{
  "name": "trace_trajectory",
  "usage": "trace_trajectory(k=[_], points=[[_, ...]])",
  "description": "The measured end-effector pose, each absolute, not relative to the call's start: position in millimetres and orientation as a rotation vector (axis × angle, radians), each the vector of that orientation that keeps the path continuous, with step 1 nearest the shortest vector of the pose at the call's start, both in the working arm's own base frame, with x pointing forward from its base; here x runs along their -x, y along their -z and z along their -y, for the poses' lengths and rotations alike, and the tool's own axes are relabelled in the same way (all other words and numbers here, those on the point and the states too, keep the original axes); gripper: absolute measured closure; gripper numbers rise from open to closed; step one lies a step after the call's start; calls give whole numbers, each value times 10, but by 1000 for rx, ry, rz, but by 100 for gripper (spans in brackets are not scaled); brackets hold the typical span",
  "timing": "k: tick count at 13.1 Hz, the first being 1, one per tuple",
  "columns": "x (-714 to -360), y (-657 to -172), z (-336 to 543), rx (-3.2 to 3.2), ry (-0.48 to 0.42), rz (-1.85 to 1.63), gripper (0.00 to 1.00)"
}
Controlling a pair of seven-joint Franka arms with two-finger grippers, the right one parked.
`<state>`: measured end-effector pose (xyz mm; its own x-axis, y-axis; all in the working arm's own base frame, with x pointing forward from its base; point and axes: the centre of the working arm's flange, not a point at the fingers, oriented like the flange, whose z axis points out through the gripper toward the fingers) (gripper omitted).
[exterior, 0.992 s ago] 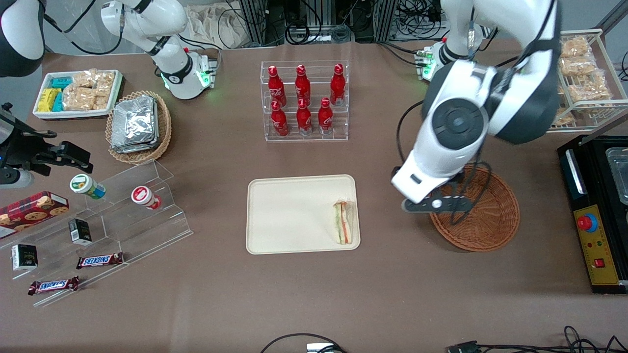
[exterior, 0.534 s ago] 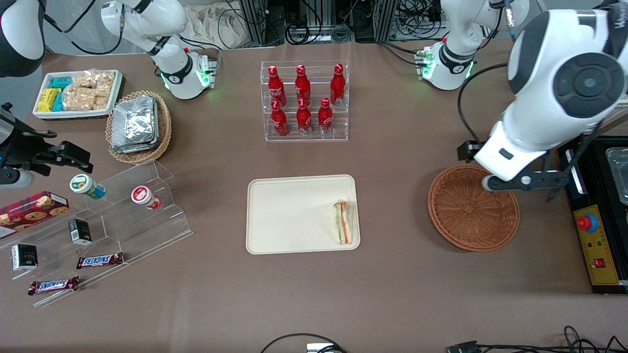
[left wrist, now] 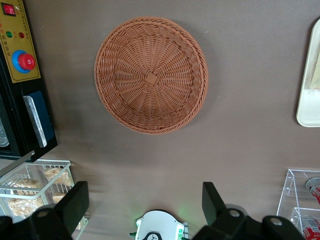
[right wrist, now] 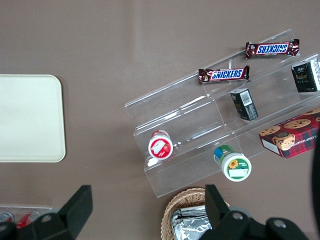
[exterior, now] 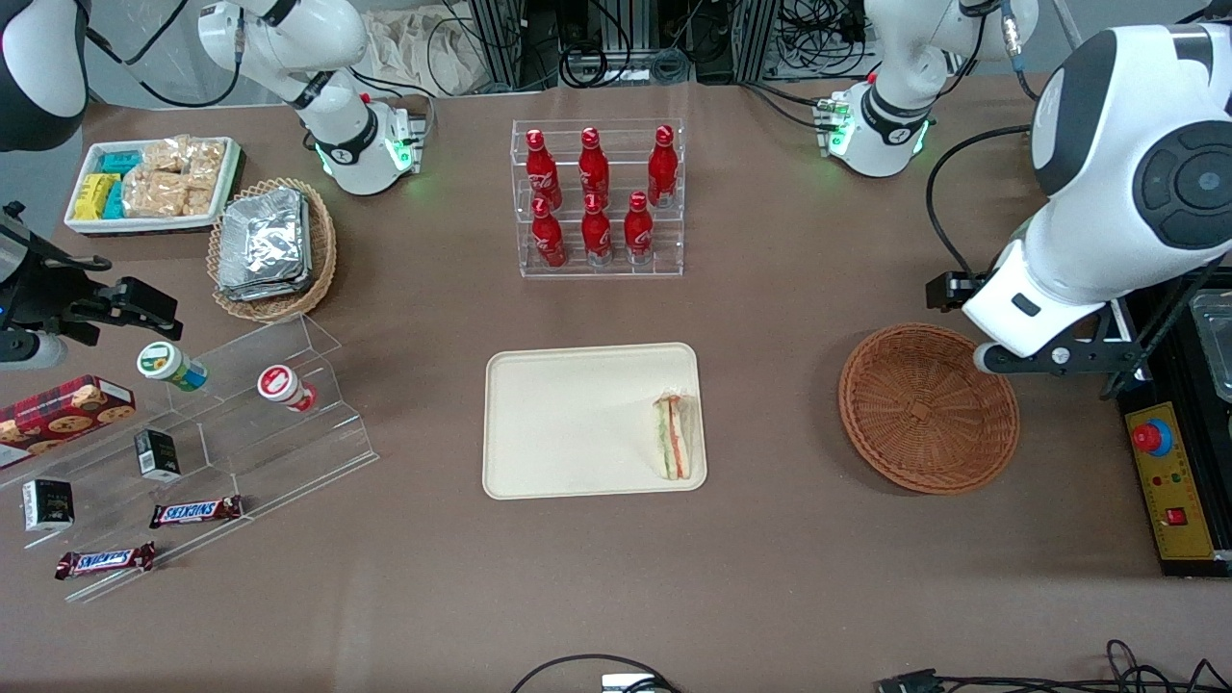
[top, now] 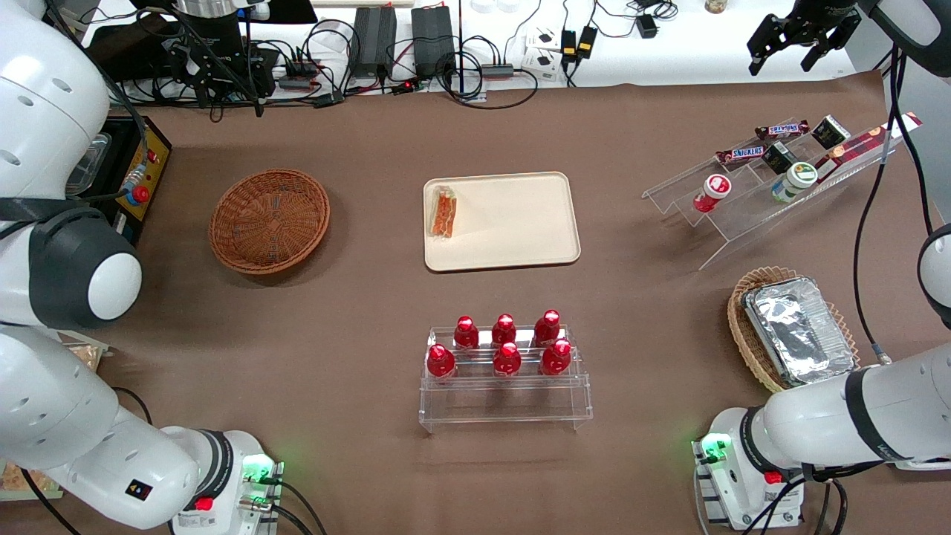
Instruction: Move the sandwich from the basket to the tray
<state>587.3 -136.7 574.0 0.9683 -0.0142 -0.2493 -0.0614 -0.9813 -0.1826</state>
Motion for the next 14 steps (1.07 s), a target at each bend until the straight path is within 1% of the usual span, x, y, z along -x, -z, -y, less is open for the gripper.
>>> trace_trajectory(k=[2,5,9,14], points=[[-5866,-5681,1359,2924,-389,-56,0],[-5858,-5681,1356,2925,-391,-57,0],[-5827,-5771,1149,2968,-380,-39,0],[-5677,-5785,724,3047,-333,5,0]])
